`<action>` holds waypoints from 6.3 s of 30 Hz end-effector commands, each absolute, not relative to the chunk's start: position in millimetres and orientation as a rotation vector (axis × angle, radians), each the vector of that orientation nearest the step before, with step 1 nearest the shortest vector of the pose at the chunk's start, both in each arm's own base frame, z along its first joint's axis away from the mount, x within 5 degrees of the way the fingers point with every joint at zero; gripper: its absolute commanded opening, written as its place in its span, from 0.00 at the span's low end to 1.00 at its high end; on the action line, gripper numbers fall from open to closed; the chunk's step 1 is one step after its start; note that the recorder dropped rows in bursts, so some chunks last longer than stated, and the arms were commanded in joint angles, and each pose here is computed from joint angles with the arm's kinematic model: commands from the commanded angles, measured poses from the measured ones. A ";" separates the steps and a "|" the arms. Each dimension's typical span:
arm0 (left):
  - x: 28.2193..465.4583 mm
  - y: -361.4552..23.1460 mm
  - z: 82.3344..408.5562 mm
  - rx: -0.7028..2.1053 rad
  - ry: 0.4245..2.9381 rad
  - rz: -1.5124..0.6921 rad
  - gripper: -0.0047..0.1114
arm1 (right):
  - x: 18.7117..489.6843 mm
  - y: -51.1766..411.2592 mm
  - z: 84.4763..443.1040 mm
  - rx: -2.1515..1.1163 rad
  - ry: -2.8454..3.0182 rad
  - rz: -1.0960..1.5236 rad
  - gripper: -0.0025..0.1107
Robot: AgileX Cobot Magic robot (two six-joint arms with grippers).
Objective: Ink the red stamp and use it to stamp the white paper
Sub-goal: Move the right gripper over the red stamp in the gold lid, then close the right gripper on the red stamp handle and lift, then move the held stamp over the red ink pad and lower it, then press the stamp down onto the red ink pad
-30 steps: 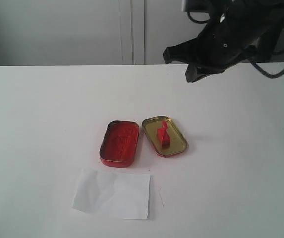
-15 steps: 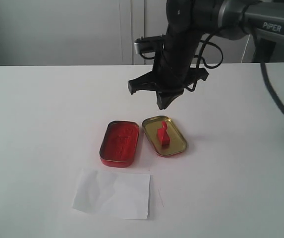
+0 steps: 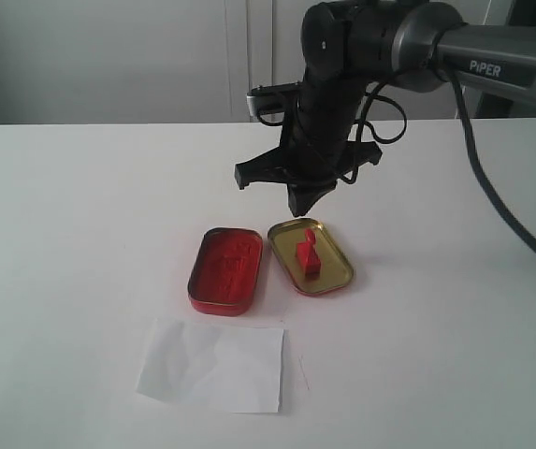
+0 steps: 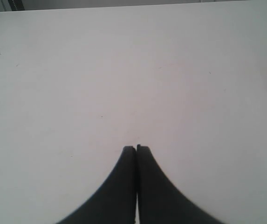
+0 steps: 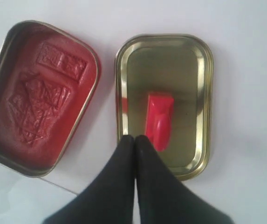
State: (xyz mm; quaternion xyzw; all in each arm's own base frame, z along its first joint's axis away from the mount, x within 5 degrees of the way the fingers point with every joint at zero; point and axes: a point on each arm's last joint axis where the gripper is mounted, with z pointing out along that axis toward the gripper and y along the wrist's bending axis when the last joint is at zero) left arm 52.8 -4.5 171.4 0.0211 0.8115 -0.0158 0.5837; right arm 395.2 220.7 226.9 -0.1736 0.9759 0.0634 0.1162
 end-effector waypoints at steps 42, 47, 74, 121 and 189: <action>52.8 -4.5 169.8 0.045 1.892 -0.040 0.04 | 407.6 222.7 170.8 -0.476 2.933 0.007 0.32; 52.8 -4.5 169.8 0.045 1.892 -0.040 0.04 | 408.3 223.1 161.9 -0.476 2.951 -0.003 0.32; 52.8 -4.5 169.8 0.045 1.892 -0.040 0.04 | 403.7 220.5 191.5 -0.419 2.918 0.024 0.02; 52.8 -4.5 169.8 0.045 1.892 -0.040 0.04 | 365.9 306.9 191.4 -0.784 2.859 0.127 0.02; 52.8 -4.5 169.8 0.045 1.892 -0.040 0.04 | 373.8 309.1 138.7 -0.741 2.929 0.036 0.02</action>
